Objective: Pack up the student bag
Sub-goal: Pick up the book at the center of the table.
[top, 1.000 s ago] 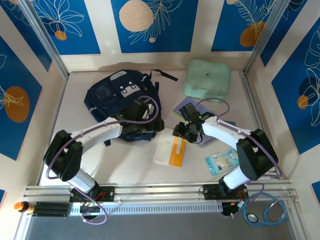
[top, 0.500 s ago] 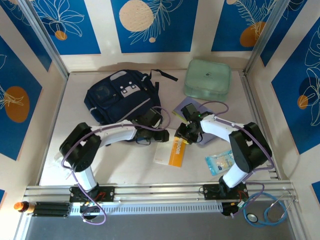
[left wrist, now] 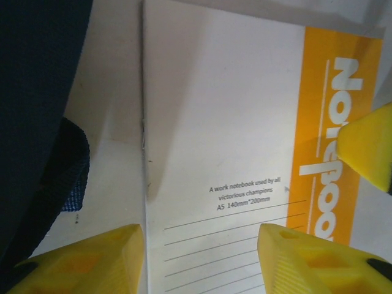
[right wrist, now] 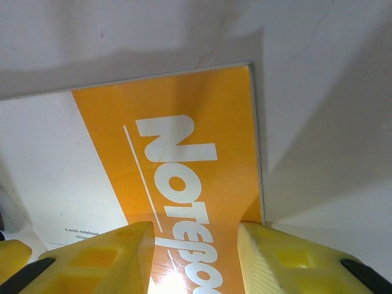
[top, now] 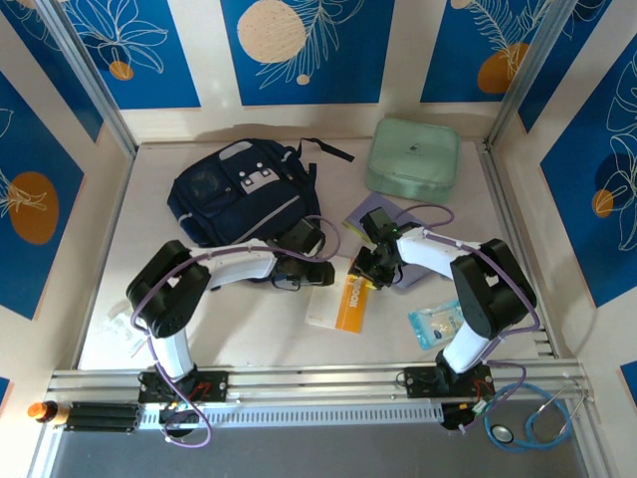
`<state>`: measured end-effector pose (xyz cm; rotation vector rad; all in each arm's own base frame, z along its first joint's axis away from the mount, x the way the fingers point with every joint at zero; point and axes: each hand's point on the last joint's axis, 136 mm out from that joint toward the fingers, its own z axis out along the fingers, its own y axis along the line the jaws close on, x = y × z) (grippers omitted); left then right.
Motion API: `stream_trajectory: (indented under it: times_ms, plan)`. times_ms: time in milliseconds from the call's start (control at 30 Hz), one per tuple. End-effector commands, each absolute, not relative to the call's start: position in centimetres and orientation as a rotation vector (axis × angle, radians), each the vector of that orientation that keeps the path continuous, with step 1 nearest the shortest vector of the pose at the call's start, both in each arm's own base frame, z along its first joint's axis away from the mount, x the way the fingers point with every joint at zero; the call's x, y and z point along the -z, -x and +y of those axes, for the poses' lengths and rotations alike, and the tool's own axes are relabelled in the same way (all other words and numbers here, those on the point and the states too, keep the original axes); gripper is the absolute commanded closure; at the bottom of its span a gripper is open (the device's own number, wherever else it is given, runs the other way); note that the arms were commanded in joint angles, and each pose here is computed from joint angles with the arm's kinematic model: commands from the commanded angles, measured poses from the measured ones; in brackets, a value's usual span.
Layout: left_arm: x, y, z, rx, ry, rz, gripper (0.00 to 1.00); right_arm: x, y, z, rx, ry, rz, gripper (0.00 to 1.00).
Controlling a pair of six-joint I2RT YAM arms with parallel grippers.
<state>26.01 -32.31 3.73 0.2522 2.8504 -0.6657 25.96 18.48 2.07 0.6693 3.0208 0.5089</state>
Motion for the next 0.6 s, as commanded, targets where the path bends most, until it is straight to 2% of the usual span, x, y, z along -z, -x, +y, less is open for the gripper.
stream_trajectory:
  times_ms: [0, 133, 300, 567]
  plan:
    - [-2.3, -25.4, -31.8, 0.592, -0.263, 2.906, 0.48, -0.6, -24.3, 18.1, -0.457, -0.723, 3.092, 0.58]
    - [-1.9, -25.2, -32.0, 0.594, -0.267, 2.928, 0.47, -0.3, -24.1, 18.2, -0.444, -0.716, 3.098, 0.58]
    - [-1.9, -25.0, -32.7, 0.656, -0.270, 2.928, 0.51, -0.2, -23.9, 18.2, -0.430, -0.706, 3.103, 0.59]
    - [-4.4, -25.2, -35.5, 0.924, -0.319, 2.835, 0.56, 0.0, -23.9, 18.3, -0.440, -0.714, 3.102, 0.59]
